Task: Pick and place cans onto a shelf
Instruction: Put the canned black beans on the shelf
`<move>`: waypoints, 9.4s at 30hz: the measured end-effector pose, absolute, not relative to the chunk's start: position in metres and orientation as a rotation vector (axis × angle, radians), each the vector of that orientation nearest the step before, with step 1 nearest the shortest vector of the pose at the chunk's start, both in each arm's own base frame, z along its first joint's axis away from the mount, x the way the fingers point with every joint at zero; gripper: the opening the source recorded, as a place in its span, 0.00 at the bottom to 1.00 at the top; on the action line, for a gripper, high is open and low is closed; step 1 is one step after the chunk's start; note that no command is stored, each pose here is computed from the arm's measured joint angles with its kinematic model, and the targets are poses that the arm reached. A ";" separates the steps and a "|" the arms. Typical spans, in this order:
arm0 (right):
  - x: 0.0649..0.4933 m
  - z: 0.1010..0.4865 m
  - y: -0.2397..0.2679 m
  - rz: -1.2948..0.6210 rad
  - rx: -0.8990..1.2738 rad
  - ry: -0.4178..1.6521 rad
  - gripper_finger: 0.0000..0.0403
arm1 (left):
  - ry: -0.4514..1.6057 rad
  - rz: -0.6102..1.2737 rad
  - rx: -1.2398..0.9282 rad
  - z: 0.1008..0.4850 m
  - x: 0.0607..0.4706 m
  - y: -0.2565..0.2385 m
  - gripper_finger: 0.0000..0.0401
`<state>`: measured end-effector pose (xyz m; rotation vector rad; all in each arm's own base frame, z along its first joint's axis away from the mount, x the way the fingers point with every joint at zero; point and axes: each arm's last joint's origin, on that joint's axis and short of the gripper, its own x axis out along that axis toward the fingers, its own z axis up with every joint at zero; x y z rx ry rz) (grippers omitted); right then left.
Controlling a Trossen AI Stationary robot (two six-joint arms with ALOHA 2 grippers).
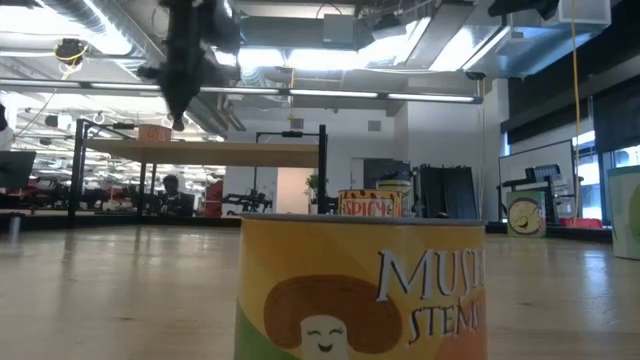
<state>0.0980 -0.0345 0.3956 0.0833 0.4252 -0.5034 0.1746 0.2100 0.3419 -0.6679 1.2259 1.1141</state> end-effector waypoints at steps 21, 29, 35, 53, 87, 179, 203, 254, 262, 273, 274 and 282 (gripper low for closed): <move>0.091 0.393 -0.032 -0.497 0.128 0.437 0.05 | 1.029 0.395 -0.425 0.412 0.231 0.132 0.06; 0.085 0.395 -0.030 -0.509 0.189 0.394 0.17 | 1.044 0.290 -0.330 0.412 0.238 0.119 0.17; 0.085 0.395 -0.030 -0.492 0.116 0.413 0.21 | 0.992 0.030 -0.196 0.414 0.254 0.093 0.18; 0.086 0.395 -0.029 -0.422 0.018 0.438 0.22 | 0.966 -0.130 -0.081 0.326 0.380 0.023 0.18; 0.086 0.395 -0.027 -0.348 0.035 0.435 0.22 | 1.124 -0.135 0.032 0.198 0.451 0.020 0.18; 0.097 0.393 -0.029 -0.295 0.020 0.474 0.22 | 0.851 1.032 -0.545 0.463 0.226 0.188 0.00; 0.097 0.393 -0.029 -0.296 0.020 0.474 0.22 | 0.992 1.115 -0.569 0.424 0.188 0.160 0.00; 0.097 0.392 -0.029 -0.312 0.078 0.465 0.22 | 0.922 1.288 -0.568 0.327 0.147 0.232 0.01; 0.097 0.392 -0.029 -0.312 0.078 0.465 0.22 | 0.957 1.270 -0.524 0.326 0.147 0.232 0.08; 0.097 0.392 -0.029 -0.312 0.078 0.465 0.22 | 0.962 1.308 -0.499 0.327 0.145 0.233 0.08; 0.097 0.392 -0.029 -0.312 0.078 0.465 0.22 | 0.955 1.309 -0.497 0.329 0.145 0.232 0.08; 0.097 0.392 -0.029 -0.312 0.082 0.465 0.22 | 0.814 1.228 -0.463 0.369 0.145 0.193 0.08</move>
